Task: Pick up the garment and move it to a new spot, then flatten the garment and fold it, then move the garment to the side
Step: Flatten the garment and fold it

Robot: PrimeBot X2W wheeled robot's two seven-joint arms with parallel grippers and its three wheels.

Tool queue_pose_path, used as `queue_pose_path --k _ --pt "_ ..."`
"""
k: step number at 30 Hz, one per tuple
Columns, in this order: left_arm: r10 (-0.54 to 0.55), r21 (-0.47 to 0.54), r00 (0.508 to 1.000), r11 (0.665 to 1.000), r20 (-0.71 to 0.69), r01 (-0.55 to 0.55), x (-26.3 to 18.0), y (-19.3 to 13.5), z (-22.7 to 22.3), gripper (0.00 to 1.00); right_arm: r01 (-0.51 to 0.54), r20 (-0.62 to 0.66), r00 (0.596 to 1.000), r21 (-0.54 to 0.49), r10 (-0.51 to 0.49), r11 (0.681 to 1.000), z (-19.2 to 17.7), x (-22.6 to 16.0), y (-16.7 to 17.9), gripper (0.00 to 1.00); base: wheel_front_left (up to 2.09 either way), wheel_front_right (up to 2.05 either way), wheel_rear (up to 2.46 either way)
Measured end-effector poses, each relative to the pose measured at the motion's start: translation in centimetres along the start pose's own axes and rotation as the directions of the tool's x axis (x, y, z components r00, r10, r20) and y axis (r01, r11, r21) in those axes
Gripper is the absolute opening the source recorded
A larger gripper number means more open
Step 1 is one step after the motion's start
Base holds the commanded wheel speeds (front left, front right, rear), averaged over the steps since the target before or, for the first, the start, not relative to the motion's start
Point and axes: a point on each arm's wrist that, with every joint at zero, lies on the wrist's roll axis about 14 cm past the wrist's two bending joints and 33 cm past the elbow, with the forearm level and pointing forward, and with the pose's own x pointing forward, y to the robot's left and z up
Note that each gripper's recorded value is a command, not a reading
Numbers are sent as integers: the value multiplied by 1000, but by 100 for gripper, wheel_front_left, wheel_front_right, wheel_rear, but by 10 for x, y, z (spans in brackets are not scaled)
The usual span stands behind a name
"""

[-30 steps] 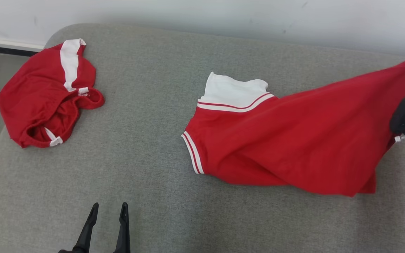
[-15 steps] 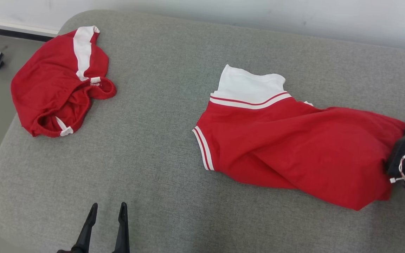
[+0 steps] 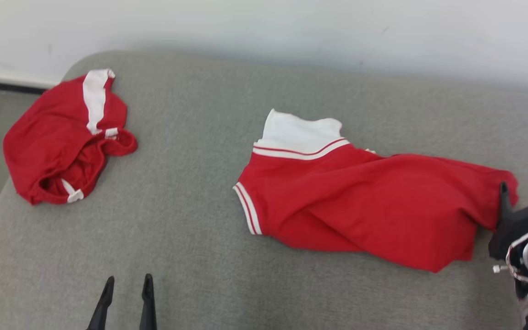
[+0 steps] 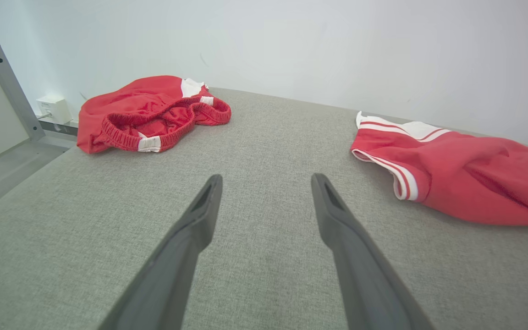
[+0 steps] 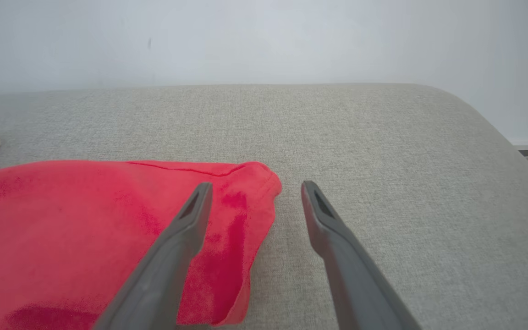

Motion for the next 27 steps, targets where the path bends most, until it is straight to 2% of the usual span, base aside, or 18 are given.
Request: queue_pose_path --k 11,17,27 --pt "-23 -4 999 1000 48 24 -8 -4 12 100 -48 201 979 2 47 999 14 -81 1 100 0 0 0" --pt "-47 -2 997 999 65 48 -3 -9 17 100 -131 308 943 -12 129 991 17 -126 25 100 0 0 0" --pt "-90 28 994 996 68 88 5 -16 18 100 -140 404 907 24 118 990 7 -170 22 100 0 0 0"
